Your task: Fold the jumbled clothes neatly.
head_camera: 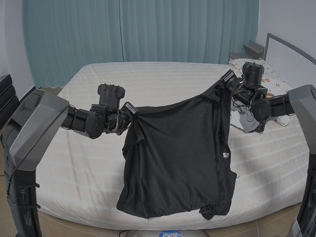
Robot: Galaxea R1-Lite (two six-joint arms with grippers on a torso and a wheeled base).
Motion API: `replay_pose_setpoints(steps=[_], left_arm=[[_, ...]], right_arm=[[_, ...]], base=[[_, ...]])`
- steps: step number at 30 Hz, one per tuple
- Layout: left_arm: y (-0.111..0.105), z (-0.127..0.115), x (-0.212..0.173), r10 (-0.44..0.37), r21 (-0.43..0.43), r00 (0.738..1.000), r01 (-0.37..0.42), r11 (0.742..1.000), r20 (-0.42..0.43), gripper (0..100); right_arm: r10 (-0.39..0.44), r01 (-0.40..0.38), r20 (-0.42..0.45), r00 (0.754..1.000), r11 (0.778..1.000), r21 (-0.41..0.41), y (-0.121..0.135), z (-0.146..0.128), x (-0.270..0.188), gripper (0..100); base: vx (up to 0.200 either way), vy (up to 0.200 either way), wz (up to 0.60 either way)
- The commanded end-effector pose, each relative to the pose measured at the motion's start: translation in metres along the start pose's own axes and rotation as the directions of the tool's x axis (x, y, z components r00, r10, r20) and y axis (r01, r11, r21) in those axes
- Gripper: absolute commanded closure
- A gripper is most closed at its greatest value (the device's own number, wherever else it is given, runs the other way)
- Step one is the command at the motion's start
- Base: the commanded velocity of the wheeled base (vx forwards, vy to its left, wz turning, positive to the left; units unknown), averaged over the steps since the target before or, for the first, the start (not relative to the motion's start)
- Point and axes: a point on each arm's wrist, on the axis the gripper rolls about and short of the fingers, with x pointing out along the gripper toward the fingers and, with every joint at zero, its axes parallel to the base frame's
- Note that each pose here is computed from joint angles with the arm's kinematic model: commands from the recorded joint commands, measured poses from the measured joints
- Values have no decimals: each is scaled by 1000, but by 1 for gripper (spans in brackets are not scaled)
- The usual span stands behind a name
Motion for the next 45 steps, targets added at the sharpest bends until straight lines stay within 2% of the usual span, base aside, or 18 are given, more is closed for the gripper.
replay_pose_setpoints(steps=[1,6,7,8,9,15,20,21,22,25,28,34,39,40,44,45], left_arm=[[26,-16,36,63,-28,998,-63,998,-30,100],[40,-26,50,91,-59,994,-94,994,-60,100],[43,-27,53,96,-58,993,-100,993,-63,0],[44,-28,54,96,-60,993,-100,993,-63,0],[47,-31,59,102,-58,992,-106,993,-68,0],[60,-38,79,146,-66,988,-149,987,-45,0],[67,-37,84,178,-77,984,-179,981,-21,0],[71,-39,83,200,-76,979,-204,976,-49,0],[73,-43,83,239,-67,967,-245,967,-87,0],[70,-39,84,261,-88,960,-270,959,-101,0],[67,-28,83,262,-153,961,-273,950,-87,0],[75,-27,76,296,-158,949,-310,938,-105,0],[78,-25,61,288,-161,944,-313,936,-163,0],[77,-23,51,277,-163,942,-308,937,-190,0],[73,-21,32,249,-166,942,-288,943,-224,0],[73,-22,24,244,-167,942,-285,944,-231,0]], right_arm=[[-102,100,-76,992,995,-24,-46,-50,24,100],[-145,142,-93,985,989,-35,-62,-65,29,100],[-154,151,-101,983,988,-38,-66,-68,30,100],[-160,156,-106,982,987,-39,-68,-70,30,100],[-172,168,-118,978,985,-44,-74,-77,31,0],[-242,233,-176,954,970,-73,-104,-104,36,0],[-300,289,-196,934,954,-83,-121,-99,35,0],[-328,319,-226,917,945,-78,-126,-99,33,0],[-370,365,-265,890,928,-71,-135,-101,33,0],[-405,408,-277,871,912,-49,-146,-99,32,0],[-422,427,-260,868,903,-41,-154,-86,31,0],[-434,436,-232,870,899,-47,-158,-60,24,0],[-384,385,-262,886,922,-47,-152,-43,13,0],[-357,361,-268,895,932,-36,-151,-37,7,0],[-350,353,-287,892,935,-43,-155,-41,-4,0],[-362,363,-304,881,930,-55,-157,-46,-11,0]], base=[[0,0,0],[0,0,0],[0,0,0],[0,0,0],[0,0,0],[0,0,0],[0,0,0],[0,0,0],[0,0,0],[0,0,0],[0,0,0],[0,0,0],[0,0,0],[0,0,0],[0,0,0],[0,0,0]])
